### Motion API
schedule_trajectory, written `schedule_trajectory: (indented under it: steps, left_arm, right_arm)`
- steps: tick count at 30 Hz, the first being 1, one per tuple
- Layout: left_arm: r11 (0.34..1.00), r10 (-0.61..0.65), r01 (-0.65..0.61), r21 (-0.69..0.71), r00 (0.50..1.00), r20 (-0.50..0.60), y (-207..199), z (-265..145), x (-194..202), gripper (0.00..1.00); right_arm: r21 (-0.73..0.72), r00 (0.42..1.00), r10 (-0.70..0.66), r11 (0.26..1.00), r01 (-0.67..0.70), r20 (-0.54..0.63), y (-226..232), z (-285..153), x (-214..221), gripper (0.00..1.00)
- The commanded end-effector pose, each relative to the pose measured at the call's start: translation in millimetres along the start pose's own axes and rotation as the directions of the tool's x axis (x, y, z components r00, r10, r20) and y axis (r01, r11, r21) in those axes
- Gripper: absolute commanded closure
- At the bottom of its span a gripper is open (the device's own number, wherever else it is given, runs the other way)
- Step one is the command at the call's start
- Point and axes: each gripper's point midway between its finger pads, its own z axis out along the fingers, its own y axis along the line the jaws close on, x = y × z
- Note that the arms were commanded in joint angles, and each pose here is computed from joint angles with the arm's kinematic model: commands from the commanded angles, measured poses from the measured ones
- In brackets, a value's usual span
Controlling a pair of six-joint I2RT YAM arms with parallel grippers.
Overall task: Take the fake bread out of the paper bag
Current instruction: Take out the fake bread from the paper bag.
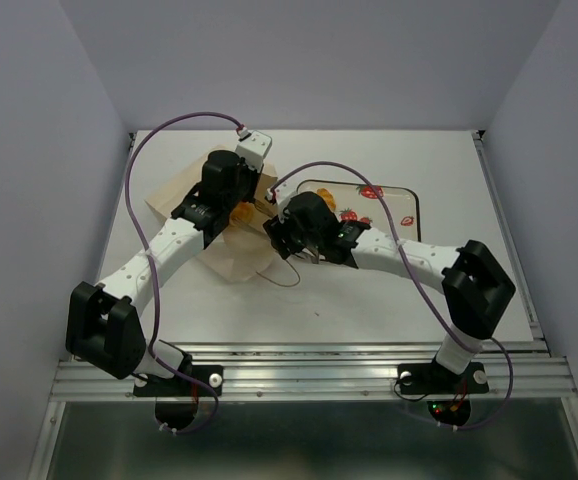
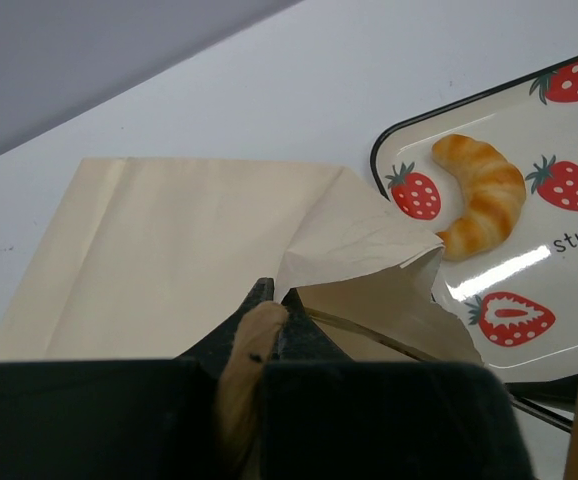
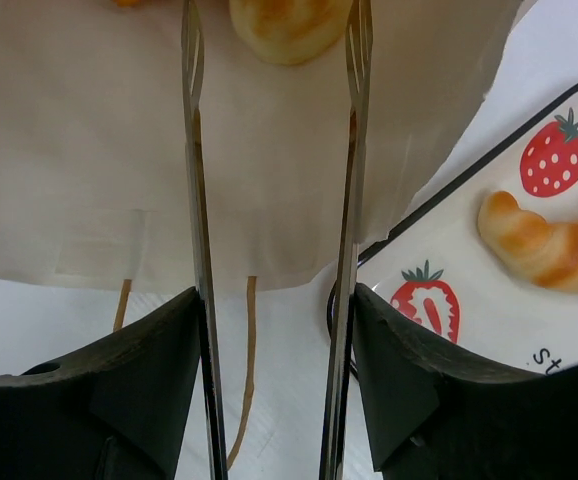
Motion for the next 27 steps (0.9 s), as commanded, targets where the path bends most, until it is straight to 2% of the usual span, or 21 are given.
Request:
schedule_trajectory:
  steps: [1,16,19,24,27]
  left_arm:
    - [0.999,-0.04,0.038,0.018,0.995,0.094,-4.2,-11.5,-27.5,1.0]
    - [0.999,-0.028,0.024,0.047,0.995,0.097,-12.1,-11.5,-25.0,1.0]
    - [0.998,-0.027,0.021,0.055,0.995,0.099,-13.6,-10.5,-24.9,1.0]
    - [0.998,-0.03,0.024,0.058,0.994,0.101,-14.5,-7.7,-25.9,1.0]
    - [0.996,-0.034,0.025,0.09,0.994,0.104,-20.9,-6.6,-25.9,1.0]
  right_arm:
    - [0.032,0.992,-0.01,0.999,0.006,0.128,2.7,4.6,-44.6,0.36]
    - [0.124,0.999,-0.001,0.992,-0.004,0.04,-5.2,42.7,-22.1,0.33]
    - [0.096,0.999,-0.007,0.995,0.004,0.032,-0.3,47.0,-16.9,0.32]
    - [0.046,0.997,0.007,0.999,-0.01,0.077,8.9,50.9,-21.8,0.33]
    - [0.067,0.996,0.022,0.997,-0.028,0.092,6.1,55.4,-23.0,0.34]
